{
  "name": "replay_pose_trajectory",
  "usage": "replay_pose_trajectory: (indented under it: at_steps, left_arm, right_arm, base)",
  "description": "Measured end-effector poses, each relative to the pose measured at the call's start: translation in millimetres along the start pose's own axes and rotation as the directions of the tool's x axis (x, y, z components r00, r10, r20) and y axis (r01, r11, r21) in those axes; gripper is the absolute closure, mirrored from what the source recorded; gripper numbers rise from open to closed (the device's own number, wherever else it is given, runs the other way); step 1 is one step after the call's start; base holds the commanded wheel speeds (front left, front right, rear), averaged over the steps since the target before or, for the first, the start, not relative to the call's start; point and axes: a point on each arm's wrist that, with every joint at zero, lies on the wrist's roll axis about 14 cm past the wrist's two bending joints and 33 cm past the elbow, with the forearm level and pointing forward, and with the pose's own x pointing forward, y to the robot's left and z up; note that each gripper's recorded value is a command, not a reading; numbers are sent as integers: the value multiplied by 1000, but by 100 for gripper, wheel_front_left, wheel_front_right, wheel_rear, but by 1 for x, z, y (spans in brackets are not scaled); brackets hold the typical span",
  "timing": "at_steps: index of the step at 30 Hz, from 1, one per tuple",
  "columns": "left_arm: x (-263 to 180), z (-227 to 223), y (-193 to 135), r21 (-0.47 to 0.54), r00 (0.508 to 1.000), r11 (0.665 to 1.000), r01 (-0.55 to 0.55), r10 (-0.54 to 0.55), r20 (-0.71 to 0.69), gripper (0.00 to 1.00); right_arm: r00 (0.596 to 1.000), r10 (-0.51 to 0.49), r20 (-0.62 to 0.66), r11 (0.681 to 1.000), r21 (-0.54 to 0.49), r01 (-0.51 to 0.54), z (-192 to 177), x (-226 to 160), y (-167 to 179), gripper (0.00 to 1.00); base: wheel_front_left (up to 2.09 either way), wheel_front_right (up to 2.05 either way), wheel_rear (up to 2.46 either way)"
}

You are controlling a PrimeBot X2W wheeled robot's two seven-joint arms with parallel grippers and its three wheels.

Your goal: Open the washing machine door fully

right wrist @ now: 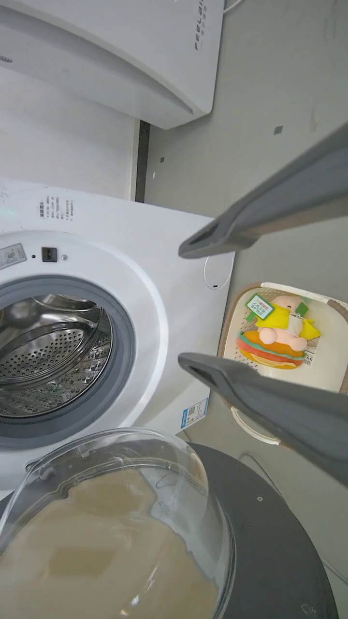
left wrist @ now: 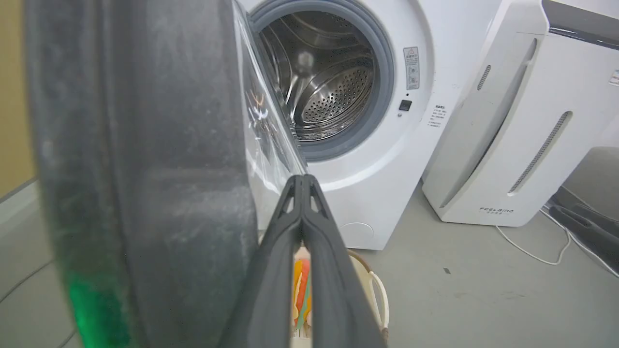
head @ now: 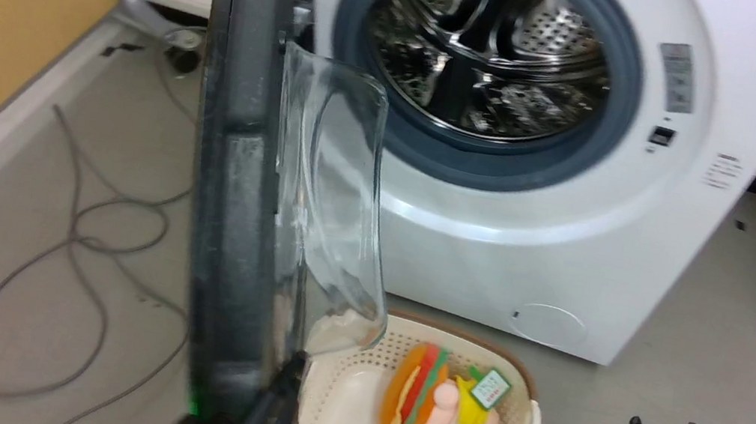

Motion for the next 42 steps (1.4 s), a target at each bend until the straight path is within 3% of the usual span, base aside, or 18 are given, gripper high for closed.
replay_pose_trajectory:
  at_steps: [9,19,32,42]
  left_arm:
    - [-10,23,89,59,959,960,-275,269,86,100]
    - [-22,30,192,93,859,855,-510,499,115,100]
    - [1,28,279,96,813,807,-582,576,83,100]
    - [2,40,301,129,796,785,-606,593,125,100]
  right_arm:
    - [997,77,-15,997,-3,-77,-4,17,22,0]
    - [995,99,1,995,-13,-99,3,24,29,0]
    - [995,104,-13,995,-10,-104,1,38,28,0]
    - [996,91,-14,996,-9,-91,1,36,25,0]
  base:
    - [0,0,0]
    - [0,0,0]
    - [0,0,0]
    - [0,0,0]
